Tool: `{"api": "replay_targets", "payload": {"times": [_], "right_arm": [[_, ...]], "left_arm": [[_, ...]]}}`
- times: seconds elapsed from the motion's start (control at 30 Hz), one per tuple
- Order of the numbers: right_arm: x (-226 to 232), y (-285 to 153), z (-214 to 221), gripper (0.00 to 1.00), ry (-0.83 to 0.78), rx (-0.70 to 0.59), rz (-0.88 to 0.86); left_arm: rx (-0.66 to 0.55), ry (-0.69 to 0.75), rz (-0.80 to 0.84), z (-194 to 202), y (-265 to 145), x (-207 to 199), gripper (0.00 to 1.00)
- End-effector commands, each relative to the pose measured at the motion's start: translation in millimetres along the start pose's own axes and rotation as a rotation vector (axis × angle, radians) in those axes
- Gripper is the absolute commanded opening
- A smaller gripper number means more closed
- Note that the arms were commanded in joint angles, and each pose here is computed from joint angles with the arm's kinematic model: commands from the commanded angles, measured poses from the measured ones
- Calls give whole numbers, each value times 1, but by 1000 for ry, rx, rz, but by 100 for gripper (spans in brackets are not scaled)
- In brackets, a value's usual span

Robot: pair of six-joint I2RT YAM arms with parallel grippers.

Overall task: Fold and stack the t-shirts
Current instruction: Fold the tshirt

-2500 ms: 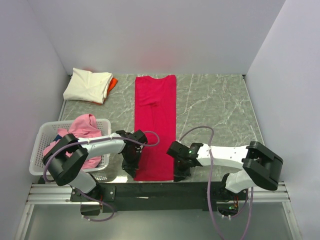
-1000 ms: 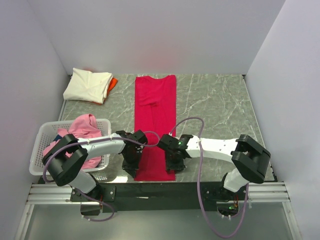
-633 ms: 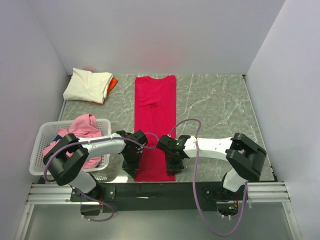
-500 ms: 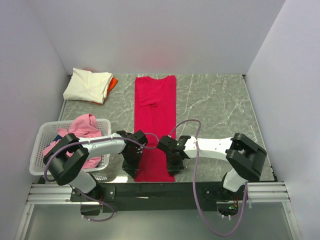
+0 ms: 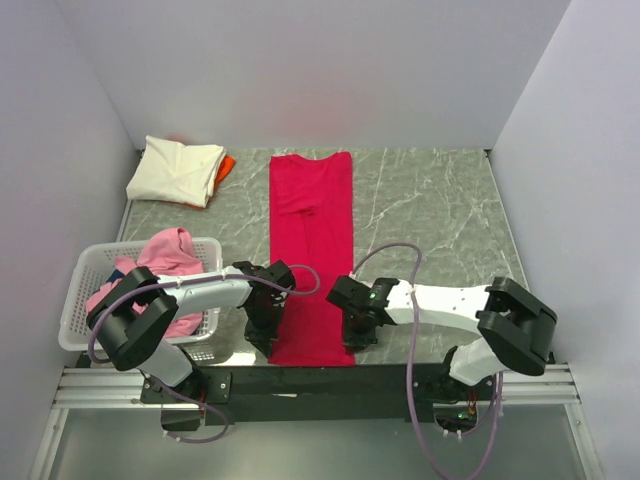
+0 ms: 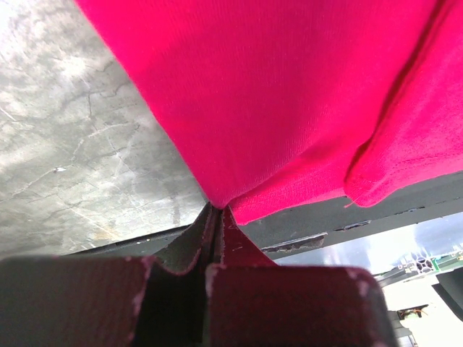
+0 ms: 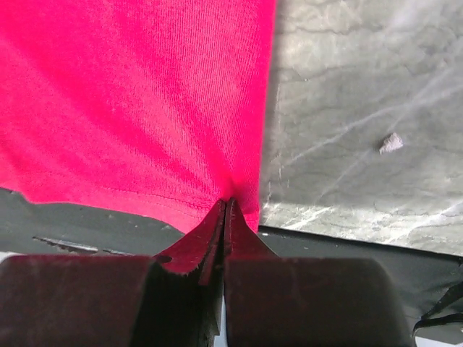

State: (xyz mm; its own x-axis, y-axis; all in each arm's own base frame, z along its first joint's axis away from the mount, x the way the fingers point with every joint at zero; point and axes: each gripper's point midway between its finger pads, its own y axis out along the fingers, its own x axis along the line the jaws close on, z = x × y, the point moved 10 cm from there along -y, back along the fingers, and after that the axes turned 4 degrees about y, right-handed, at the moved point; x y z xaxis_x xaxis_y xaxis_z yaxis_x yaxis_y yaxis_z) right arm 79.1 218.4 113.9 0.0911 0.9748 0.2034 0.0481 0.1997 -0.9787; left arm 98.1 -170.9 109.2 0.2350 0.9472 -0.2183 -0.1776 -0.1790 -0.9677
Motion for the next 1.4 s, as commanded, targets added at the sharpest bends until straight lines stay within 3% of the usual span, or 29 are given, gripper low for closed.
{"api": "replay_targets", "payload": {"times": [0.0, 0.7, 0.93, 1.37], "right_arm": [[-14, -6, 2, 0, 48, -30, 25], [-36, -5, 9, 0, 124, -8, -45], [-37, -6, 11, 9, 112, 1, -102], [-51, -6, 19, 7, 158, 10, -70]], "left_arm": [[11, 10, -56, 3, 7, 6, 0], [9, -8, -68, 8, 6, 9, 0], [4, 0, -50, 7, 5, 8, 0], [3, -2, -51, 7, 4, 8, 0]]}}
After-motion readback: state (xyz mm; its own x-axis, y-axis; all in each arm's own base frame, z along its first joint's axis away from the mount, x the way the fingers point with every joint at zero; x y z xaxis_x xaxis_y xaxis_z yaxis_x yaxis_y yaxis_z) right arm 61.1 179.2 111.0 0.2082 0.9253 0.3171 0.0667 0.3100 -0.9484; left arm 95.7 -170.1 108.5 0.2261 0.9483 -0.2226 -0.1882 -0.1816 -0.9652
